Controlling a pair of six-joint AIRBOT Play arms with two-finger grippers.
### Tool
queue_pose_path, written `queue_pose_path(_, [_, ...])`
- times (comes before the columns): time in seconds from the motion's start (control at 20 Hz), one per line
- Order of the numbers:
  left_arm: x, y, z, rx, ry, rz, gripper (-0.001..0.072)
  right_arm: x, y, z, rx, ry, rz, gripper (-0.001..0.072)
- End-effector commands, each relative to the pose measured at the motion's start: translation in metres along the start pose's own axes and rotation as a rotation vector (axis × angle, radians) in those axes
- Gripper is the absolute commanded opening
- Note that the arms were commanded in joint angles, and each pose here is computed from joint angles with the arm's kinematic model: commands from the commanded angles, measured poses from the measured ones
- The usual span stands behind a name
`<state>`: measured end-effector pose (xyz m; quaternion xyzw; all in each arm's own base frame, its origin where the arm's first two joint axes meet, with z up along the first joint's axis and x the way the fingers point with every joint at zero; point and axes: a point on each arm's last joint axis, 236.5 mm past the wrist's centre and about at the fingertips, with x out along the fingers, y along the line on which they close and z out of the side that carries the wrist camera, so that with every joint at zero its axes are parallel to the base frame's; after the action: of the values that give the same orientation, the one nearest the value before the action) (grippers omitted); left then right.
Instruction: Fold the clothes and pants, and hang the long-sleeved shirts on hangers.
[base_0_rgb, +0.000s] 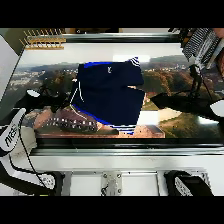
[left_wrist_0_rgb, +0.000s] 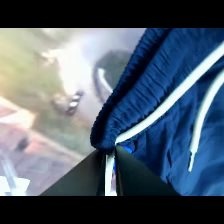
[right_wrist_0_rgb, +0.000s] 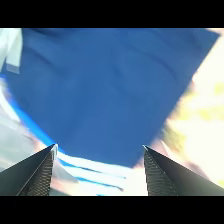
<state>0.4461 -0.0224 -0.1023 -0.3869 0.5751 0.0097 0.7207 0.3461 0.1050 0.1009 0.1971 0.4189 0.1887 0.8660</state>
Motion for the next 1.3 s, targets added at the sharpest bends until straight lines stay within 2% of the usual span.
queue_pose_path(0.0, [-0.034, 0.025, -0.006, 0.149, 0.021, 0.135, 0.0018, 0.004, -0.067, -0.050, 0.183, 0.155, -0.258, 0.0579])
queue_pose_path(0.1, [-0.050, 0.028, -0.018, 0.214, 0.025, 0.163, 0.0018, 0.023, -0.077, -0.089, 0.274, 0.248, -0.262, 0.0579])
queue_pose_path(0.3, [-0.061, 0.038, -0.048, 0.213, 0.005, 0.167, 0.0018, 0.078, -0.064, -0.153, 0.392, 0.383, -0.197, 0.0579])
queue_pose_path(0.6, [-0.066, 0.045, -0.074, 0.207, 0.026, 0.170, 0.0017, 0.142, -0.022, -0.202, 0.425, 0.480, -0.135, 0.0579])
queue_pose_path(0.75, [-0.067, 0.046, -0.082, 0.204, 0.061, 0.170, 0.0018, 0.147, -0.014, -0.203, 0.405, 0.491, -0.125, 0.0560])
queue_pose_path(0.85, [-0.068, 0.047, -0.091, 0.206, 0.101, 0.172, 0.0018, 0.148, -0.012, -0.196, 0.349, 0.481, -0.105, 0.0238])
queue_pose_path(0.95, [-0.069, 0.048, -0.102, 0.211, 0.146, 0.172, 0.0018, 0.149, -0.010, -0.184, 0.313, 0.461, -0.092, 0.0214])
queue_pose_path(1.0, [-0.069, 0.047, -0.107, 0.223, 0.169, 0.173, 0.0018, 0.148, -0.013, -0.174, 0.286, 0.452, -0.098, 0.0057])
queue_pose_path(1.05, [-0.067, 0.044, -0.115, 0.243, 0.194, 0.172, 0.0018, 0.145, -0.020, -0.163, 0.230, 0.448, -0.120, 0.0005])
queue_pose_path(1.25, [-0.054, 0.022, -0.148, 0.384, 0.286, 0.176, 0.0018, 0.123, -0.063, -0.108, 0.077, 0.415, -0.244, 0.0004])
